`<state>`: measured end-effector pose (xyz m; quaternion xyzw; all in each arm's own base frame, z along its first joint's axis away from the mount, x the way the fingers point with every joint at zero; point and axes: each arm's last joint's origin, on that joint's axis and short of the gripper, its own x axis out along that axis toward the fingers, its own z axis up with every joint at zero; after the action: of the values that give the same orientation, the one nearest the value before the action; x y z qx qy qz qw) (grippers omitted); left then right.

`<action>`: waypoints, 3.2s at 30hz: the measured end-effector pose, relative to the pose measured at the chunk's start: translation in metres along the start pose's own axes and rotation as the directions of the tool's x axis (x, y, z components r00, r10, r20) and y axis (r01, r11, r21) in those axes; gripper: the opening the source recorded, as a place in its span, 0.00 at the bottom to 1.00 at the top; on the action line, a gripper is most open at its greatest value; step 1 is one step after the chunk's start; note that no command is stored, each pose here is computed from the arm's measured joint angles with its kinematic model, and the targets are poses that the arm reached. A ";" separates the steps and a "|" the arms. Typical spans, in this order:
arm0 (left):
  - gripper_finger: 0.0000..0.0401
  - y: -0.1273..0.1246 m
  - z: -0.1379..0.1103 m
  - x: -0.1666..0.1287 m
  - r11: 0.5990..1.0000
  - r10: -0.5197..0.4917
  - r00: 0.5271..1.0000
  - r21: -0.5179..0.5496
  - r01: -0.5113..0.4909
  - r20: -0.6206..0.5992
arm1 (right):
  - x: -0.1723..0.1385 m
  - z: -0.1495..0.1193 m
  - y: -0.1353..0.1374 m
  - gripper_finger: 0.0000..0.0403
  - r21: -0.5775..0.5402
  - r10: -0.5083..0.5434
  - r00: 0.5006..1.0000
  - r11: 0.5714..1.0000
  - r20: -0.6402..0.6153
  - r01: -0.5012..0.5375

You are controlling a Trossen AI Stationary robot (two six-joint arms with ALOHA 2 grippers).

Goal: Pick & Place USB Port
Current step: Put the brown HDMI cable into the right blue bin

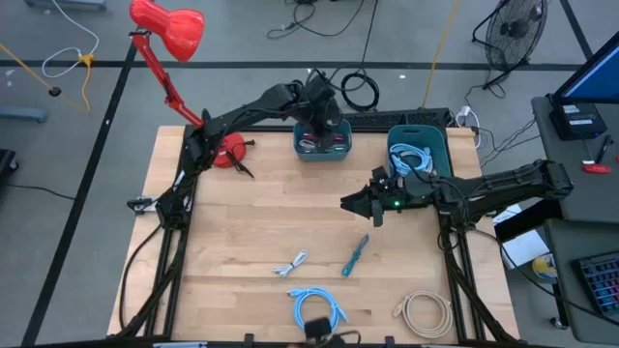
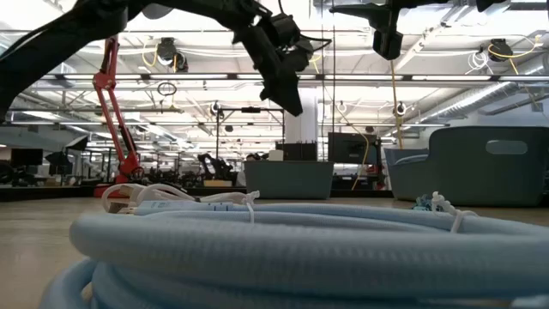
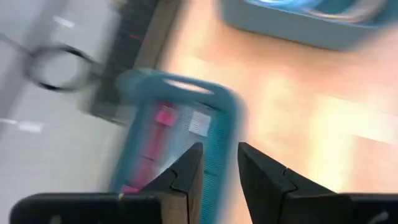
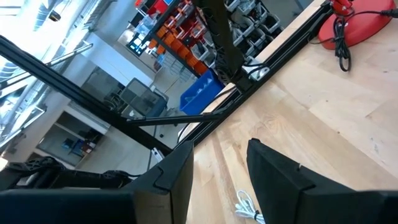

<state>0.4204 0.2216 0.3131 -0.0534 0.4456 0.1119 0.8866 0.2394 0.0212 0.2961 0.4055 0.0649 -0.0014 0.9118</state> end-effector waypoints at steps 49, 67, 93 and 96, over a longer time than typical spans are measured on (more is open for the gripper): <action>0.26 -0.368 -0.082 -0.167 0.992 -0.043 0.998 -0.117 0.048 0.048 | -0.014 -0.056 0.039 0.31 -0.002 0.312 0.823 0.935 -0.474 -0.356; 0.26 -0.370 -0.087 -0.167 0.990 0.038 0.997 -0.139 -0.028 0.069 | -0.063 -0.127 0.044 0.15 -0.031 0.064 0.520 0.985 -0.852 -0.172; 0.26 -0.372 -0.101 -0.122 0.989 0.027 0.998 -0.147 -0.034 -0.050 | -0.111 -0.192 0.019 0.15 -0.241 -0.201 0.286 0.964 -0.937 -0.113; 0.26 -0.375 -0.108 -0.105 0.988 -0.007 0.996 -0.152 -0.008 -0.094 | -0.112 -0.208 0.006 0.15 -0.105 -0.075 0.275 0.990 -0.959 -0.097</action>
<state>0.3675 -0.1784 0.3314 -0.1261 0.4772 0.1432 0.8578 0.1039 0.1728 0.1762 0.2586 0.5981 0.2538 0.7148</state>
